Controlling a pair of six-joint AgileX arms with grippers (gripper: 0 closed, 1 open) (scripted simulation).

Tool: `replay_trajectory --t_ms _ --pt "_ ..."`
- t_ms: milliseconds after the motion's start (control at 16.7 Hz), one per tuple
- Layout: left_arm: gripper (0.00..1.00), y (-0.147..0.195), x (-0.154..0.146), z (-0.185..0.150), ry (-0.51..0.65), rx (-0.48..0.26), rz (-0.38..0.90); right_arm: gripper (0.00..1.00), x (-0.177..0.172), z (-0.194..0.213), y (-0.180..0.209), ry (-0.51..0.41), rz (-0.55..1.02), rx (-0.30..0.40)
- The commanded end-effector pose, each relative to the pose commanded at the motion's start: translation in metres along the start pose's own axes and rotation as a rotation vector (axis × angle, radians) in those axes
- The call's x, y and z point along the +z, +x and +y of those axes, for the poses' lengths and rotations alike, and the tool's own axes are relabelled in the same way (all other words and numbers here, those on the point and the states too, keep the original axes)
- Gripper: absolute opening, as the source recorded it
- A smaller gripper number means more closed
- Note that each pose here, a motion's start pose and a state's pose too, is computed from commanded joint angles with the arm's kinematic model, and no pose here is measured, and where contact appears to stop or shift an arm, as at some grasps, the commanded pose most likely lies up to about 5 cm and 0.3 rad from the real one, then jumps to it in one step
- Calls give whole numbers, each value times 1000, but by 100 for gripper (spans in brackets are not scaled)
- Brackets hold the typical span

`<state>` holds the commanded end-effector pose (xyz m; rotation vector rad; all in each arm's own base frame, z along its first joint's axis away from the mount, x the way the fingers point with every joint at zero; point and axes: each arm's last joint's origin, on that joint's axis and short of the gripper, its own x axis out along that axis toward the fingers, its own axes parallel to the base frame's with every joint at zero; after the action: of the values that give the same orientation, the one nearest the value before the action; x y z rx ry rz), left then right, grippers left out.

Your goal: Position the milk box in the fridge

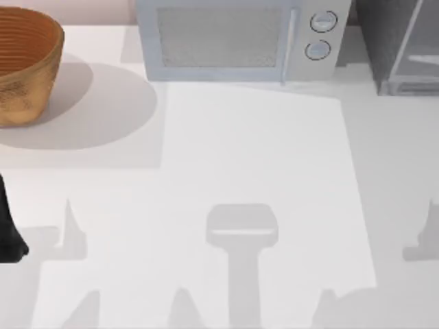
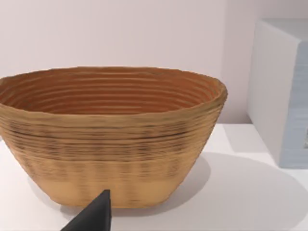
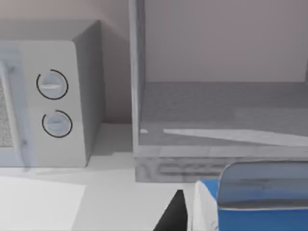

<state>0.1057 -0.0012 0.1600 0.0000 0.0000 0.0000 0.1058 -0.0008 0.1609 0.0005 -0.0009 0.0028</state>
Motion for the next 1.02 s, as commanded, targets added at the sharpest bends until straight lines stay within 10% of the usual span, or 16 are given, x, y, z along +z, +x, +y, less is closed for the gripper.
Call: replay_trajectory --t_ms 1020 --pt "100 0 0 0 0 0 0 0 79 -13 62 -21 -40 -12"
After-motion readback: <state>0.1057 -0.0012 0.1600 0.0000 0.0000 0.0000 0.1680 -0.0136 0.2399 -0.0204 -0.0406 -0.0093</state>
